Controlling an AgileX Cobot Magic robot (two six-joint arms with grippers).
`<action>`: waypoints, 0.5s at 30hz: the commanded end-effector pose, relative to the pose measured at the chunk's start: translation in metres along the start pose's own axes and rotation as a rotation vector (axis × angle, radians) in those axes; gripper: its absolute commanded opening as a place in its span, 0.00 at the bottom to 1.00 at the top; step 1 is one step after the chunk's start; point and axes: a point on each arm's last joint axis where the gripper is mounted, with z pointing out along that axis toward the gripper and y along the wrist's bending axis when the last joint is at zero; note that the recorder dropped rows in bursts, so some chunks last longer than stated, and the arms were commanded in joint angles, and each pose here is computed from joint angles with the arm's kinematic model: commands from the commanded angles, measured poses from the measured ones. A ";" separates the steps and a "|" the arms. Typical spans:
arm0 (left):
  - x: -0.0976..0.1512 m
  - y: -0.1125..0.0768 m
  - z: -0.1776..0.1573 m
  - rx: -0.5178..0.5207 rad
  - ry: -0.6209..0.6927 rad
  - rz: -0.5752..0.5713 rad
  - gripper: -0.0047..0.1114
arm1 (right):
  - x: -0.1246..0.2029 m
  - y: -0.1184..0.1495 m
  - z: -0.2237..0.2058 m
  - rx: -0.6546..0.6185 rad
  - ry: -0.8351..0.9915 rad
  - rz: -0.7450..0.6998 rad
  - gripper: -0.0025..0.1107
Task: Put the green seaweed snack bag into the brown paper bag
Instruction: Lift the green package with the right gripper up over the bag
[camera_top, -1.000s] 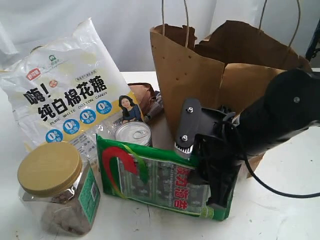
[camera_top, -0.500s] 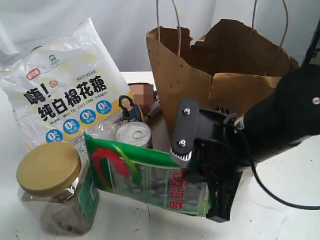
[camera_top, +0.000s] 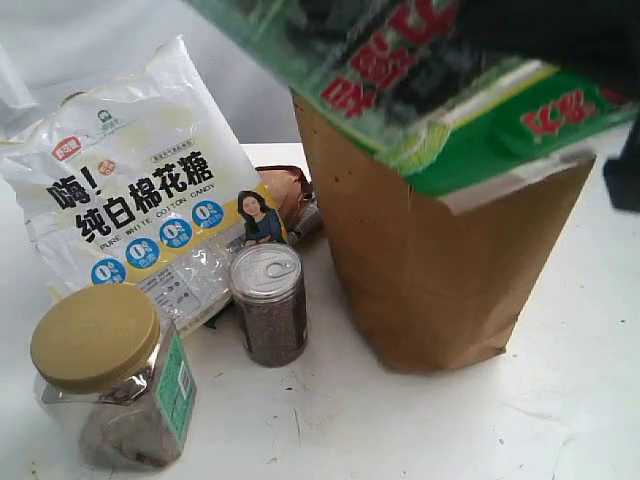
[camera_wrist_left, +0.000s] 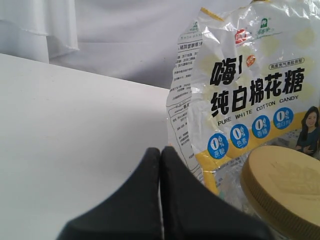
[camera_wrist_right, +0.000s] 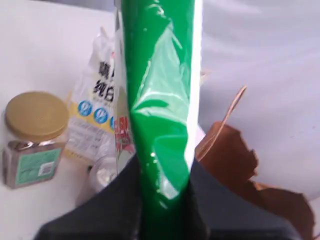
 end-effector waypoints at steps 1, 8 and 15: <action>0.001 0.000 0.000 -0.004 -0.005 0.003 0.04 | -0.018 -0.015 -0.007 0.135 -0.112 -0.021 0.02; 0.001 0.000 0.000 -0.004 -0.005 0.003 0.04 | -0.024 -0.027 0.017 0.222 -0.187 -0.017 0.02; 0.001 0.000 0.000 -0.004 -0.005 0.003 0.04 | -0.010 -0.051 0.051 0.319 -0.154 0.010 0.02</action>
